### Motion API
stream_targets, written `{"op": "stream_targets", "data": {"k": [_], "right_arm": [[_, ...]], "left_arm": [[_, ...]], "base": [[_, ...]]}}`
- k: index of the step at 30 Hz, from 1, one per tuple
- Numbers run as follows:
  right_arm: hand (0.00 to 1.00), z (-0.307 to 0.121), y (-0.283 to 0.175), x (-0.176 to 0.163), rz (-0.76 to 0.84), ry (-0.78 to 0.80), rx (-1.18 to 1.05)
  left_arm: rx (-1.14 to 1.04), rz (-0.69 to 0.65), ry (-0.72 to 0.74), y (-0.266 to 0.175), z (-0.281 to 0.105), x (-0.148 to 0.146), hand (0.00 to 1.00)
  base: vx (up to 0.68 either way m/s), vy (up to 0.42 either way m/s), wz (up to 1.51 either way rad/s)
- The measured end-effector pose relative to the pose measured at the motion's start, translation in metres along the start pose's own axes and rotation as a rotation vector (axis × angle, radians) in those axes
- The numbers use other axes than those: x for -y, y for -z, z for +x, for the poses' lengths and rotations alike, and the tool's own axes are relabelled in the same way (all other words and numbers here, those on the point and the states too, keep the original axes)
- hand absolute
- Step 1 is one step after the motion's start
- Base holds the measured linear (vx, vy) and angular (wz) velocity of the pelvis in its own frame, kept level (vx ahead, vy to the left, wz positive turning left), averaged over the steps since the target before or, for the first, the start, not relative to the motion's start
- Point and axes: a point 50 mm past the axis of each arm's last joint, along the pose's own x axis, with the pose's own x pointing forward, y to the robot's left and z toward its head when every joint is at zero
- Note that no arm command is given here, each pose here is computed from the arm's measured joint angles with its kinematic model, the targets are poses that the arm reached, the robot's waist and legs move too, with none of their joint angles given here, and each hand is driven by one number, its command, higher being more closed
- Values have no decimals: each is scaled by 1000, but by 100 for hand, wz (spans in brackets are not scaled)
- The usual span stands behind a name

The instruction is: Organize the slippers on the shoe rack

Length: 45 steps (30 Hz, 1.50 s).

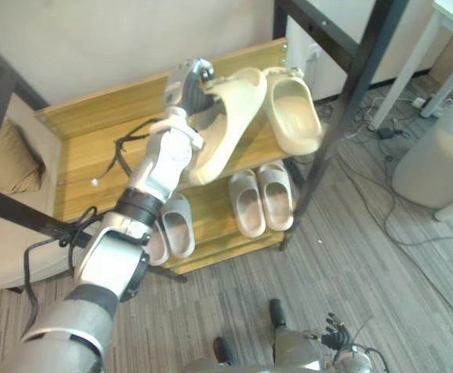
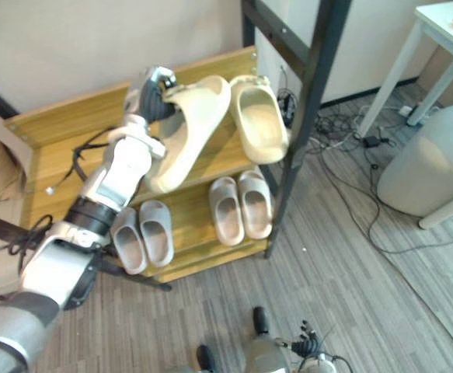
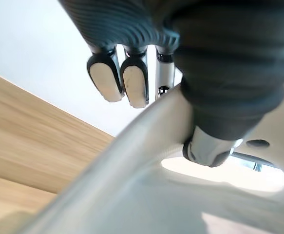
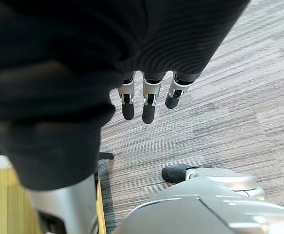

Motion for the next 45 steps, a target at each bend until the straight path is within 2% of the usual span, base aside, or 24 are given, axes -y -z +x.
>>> {"op": "stream_targets", "data": {"k": [15, 22, 23, 45], "right_arm": [[0, -6, -10, 0, 70, 20, 71], [0, -8, -13, 0, 77, 22, 94], [0, -8, -13, 0, 82, 22, 95], [0, -10, -4, -2, 67, 5, 73]], "left_arm": [[-65, 71, -40, 13, 12, -19, 100], [-104, 59, -71, 21, 12, -25, 100], [-109, 59, -80, 21, 12, -26, 0], [-145, 85, -119, 27, 11, -31, 0]], "base": [[-1, -7, -6], [9, -3, -3], [0, 0, 0], [0, -3, 3]]}}
